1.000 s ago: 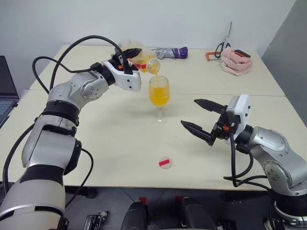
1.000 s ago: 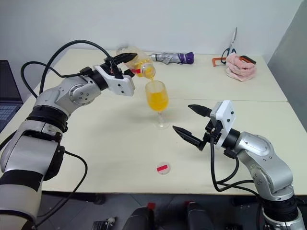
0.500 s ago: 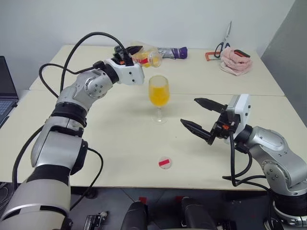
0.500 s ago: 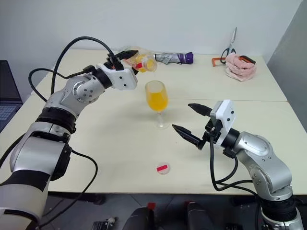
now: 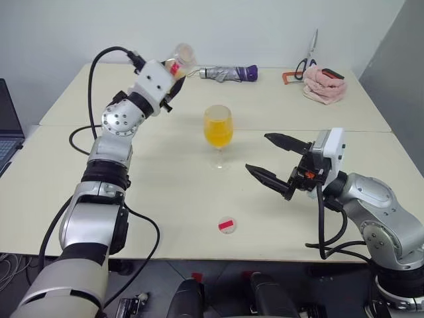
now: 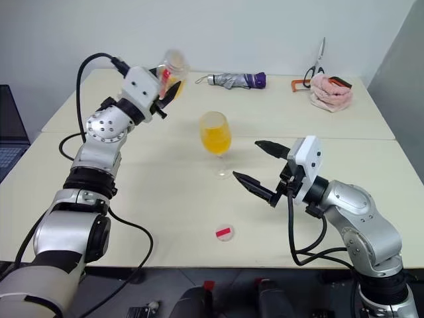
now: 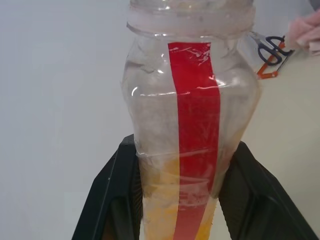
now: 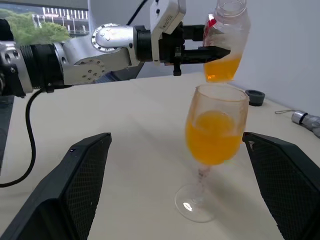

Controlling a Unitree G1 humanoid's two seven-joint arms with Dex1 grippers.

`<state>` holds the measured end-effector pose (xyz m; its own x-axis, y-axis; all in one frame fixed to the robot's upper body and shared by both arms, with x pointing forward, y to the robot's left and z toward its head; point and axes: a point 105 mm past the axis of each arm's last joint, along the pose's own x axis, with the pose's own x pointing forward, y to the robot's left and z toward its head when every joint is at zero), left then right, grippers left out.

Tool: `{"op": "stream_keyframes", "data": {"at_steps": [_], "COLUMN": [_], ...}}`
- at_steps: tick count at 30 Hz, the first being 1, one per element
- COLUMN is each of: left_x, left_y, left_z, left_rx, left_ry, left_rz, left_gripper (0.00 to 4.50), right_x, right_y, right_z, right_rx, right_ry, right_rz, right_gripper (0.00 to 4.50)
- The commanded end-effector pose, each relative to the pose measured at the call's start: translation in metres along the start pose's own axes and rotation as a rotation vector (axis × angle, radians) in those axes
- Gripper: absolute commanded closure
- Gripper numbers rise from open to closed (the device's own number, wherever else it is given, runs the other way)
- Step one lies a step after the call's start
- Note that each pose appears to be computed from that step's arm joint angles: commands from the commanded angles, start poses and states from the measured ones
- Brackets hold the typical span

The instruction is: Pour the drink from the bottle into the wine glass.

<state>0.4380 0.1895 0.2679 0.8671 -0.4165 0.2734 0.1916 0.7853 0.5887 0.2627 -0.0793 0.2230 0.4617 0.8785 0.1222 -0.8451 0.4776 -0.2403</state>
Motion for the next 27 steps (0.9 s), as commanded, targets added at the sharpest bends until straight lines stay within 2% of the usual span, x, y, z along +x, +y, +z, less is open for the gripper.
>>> {"op": "stream_keyframes", "data": {"at_steps": [1,5,10,20,27], "left_x": [-0.024,-0.06,-0.081,-0.102,-0.1], "left_y": [0.02,0.021,0.021,0.014,0.008], "left_z": [-0.016,-0.045,-0.059,-0.088,-0.094], "left_rx": [-0.185,-0.371,-0.451,-0.533,-0.498], "left_ry": [0.058,0.136,0.198,0.29,0.31], "left_rz": [0.092,0.175,0.214,0.189,0.128], "left_gripper": [2.83,2.84,2.84,2.84,2.84], "right_x": [0.007,0.016,0.02,0.034,0.04], "right_y": [0.02,0.02,0.026,0.024,0.016], "right_z": [0.01,-0.003,-0.007,-0.015,-0.013], "right_rx": [-0.017,0.025,0.04,0.02,0.0], "right_ry": [-0.005,0.092,0.122,0.16,0.16], "right_rz": [0.102,0.097,0.146,0.148,0.091], "right_gripper": [0.0,0.0,0.0,0.0,0.0]}}
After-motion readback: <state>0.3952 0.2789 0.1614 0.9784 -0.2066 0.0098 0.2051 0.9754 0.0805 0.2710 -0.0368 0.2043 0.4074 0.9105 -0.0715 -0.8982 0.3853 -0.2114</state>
